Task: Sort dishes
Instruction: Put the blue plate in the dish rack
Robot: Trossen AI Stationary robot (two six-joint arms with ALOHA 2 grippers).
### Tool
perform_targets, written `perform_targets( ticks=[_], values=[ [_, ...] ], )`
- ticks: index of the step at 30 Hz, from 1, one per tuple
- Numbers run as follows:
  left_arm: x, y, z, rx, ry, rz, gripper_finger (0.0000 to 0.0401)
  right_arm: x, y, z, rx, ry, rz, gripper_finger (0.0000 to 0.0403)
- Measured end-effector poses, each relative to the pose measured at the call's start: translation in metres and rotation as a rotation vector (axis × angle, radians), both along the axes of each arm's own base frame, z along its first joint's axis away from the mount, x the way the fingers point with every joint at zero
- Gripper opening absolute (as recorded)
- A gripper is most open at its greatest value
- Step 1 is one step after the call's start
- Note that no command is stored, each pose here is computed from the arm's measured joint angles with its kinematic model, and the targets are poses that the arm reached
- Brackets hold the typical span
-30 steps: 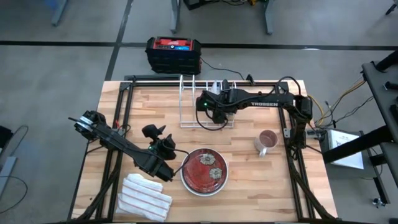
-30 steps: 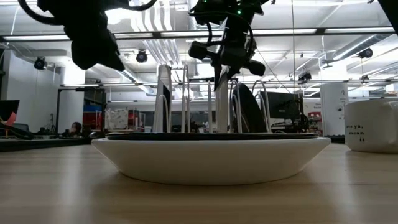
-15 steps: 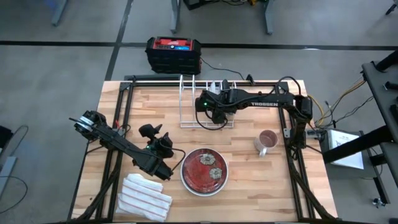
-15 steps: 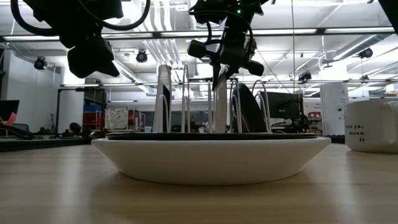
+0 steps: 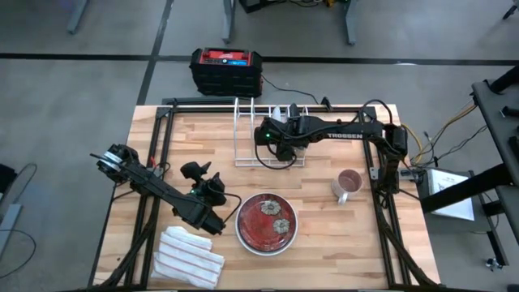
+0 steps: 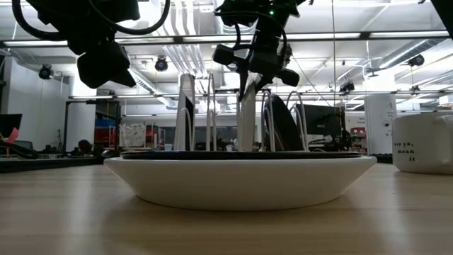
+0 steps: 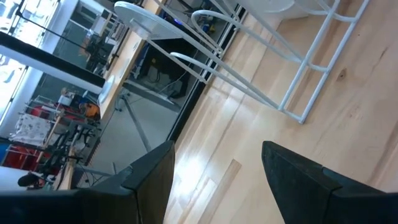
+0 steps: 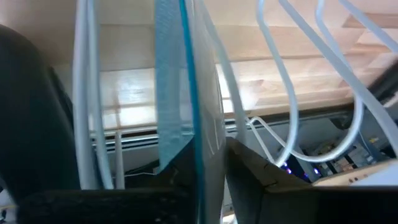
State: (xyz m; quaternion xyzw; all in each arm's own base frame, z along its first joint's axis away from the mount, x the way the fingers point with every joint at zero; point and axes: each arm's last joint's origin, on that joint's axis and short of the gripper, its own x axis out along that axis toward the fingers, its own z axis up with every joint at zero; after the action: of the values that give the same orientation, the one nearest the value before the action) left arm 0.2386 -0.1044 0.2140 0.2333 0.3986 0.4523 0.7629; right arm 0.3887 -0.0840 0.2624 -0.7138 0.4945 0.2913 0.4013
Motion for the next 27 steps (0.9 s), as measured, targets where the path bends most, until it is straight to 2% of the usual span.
perform_targets(
  ticks=[12, 27],
  values=[
    [-0.0001, 0.0000, 0.0000, 0.000, 0.000, 0.000, 0.0231, 0.0016, -0.0003, 0.0012, 0.030, -0.068, -0.081, 0.0125],
    [-0.0002, -0.0002, 0.0000, 0.000, -0.001, -0.001, 0.0231, 0.0008, -0.0010, 0.0029, 0.016, -0.087, -0.125, 0.0156]
  ],
)
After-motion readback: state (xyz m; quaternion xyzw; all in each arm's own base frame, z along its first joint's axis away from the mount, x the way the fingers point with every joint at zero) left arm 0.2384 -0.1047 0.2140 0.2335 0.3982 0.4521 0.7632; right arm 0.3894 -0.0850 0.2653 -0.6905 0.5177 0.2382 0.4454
